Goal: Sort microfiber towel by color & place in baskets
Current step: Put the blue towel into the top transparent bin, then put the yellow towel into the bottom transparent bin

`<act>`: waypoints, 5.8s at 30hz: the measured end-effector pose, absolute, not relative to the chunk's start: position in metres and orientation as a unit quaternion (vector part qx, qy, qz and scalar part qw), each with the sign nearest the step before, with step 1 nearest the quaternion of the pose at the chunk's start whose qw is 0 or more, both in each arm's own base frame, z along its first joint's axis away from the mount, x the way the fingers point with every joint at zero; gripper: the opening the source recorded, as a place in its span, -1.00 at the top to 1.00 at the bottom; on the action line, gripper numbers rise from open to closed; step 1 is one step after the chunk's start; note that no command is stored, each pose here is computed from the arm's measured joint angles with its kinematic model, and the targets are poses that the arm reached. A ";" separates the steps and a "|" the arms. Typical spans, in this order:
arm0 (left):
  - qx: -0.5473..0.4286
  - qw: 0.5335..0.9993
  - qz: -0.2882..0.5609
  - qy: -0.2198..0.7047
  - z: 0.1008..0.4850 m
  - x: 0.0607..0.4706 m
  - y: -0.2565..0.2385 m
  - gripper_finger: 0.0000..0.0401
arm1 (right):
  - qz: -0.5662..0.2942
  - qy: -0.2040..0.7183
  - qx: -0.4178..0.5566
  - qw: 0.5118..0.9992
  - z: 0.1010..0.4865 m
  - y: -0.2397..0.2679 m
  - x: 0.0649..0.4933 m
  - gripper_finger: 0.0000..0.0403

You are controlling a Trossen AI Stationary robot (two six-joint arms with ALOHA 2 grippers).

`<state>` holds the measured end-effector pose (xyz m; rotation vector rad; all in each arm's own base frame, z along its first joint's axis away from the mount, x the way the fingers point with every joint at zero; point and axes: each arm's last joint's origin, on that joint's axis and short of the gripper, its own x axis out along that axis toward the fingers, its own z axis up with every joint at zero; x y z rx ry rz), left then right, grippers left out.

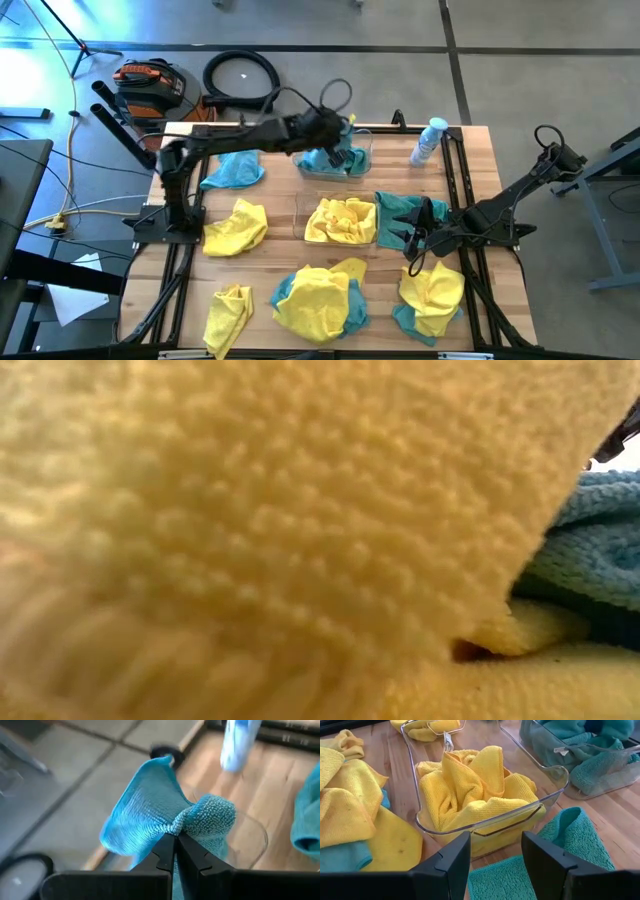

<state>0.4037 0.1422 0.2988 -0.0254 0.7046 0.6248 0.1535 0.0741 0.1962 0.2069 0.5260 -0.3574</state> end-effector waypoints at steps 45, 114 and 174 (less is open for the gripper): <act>-0.232 0.835 0.315 0.387 0.248 0.405 0.166 0.41 | -0.177 0.260 0.099 0.944 0.196 0.074 0.153 0.15; -0.049 0.924 0.196 0.326 0.191 0.167 -0.049 0.42 | -0.027 0.301 0.046 0.952 0.286 0.131 0.279 0.15; -0.072 0.923 0.193 0.325 0.190 0.168 -0.049 0.42 | 0.139 0.521 0.026 0.842 0.237 0.174 0.417 0.53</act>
